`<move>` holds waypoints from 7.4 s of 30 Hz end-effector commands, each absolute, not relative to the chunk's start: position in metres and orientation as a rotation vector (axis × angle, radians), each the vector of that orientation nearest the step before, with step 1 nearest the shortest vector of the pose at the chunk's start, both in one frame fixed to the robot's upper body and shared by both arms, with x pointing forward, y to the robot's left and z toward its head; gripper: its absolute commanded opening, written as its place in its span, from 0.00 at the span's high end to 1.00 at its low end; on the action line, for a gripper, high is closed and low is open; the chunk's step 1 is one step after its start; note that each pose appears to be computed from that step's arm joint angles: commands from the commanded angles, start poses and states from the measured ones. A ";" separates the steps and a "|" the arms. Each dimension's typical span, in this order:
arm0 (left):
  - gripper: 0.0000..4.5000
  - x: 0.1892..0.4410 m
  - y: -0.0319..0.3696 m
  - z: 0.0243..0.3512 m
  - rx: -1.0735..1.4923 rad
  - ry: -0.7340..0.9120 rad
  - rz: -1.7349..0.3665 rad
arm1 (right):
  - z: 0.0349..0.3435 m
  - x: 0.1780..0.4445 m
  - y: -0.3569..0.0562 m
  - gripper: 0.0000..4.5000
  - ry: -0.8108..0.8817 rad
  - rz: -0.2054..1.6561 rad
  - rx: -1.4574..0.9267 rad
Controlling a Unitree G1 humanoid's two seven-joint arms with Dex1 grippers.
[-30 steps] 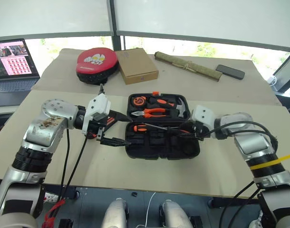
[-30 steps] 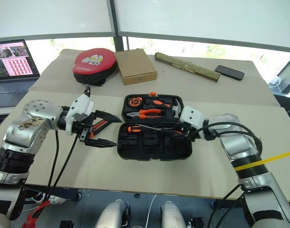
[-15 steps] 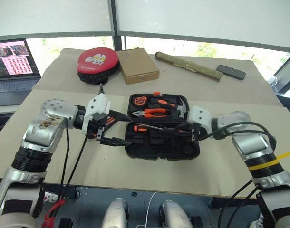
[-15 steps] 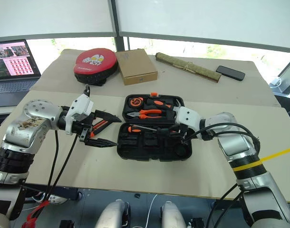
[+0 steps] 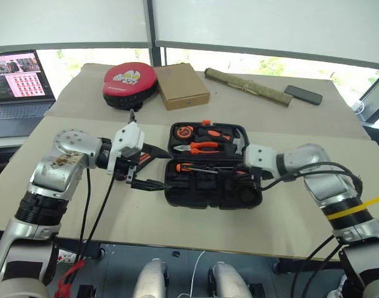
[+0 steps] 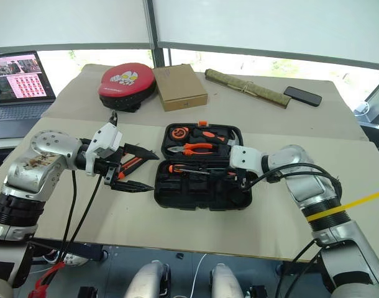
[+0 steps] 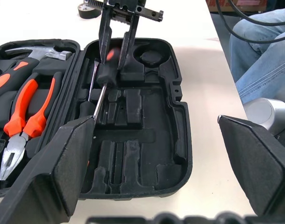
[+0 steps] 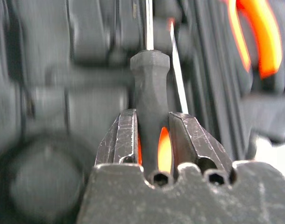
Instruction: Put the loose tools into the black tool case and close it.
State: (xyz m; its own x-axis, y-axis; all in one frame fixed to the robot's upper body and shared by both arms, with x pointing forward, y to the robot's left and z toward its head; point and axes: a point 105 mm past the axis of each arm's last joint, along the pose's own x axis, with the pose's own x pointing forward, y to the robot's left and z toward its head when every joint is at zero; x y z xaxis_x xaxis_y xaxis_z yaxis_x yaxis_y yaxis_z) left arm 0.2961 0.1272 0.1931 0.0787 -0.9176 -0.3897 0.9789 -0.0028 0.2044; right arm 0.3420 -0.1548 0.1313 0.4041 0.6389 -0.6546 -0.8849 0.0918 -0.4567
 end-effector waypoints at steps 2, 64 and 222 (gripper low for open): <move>0.00 0.296 0.125 0.204 0.516 0.110 -1.496 | 0.140 0.343 -0.157 0.83 0.289 1.148 -0.930; 0.00 0.264 0.266 0.165 0.348 0.297 -0.739 | 0.246 0.262 -0.112 0.28 -0.017 1.219 -0.209; 0.99 0.346 0.088 0.097 0.523 0.254 -1.447 | 0.183 0.219 -0.135 0.00 0.146 0.837 -0.196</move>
State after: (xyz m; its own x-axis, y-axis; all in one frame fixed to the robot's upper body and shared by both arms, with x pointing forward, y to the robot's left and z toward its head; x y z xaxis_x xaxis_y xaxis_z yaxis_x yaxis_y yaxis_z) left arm 0.3455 0.0825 0.1113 0.1187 -0.9011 -0.4171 0.9787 0.0353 0.2022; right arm 0.2191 -0.1358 0.1765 0.6596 0.7181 -0.2218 -0.7475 0.6577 -0.0934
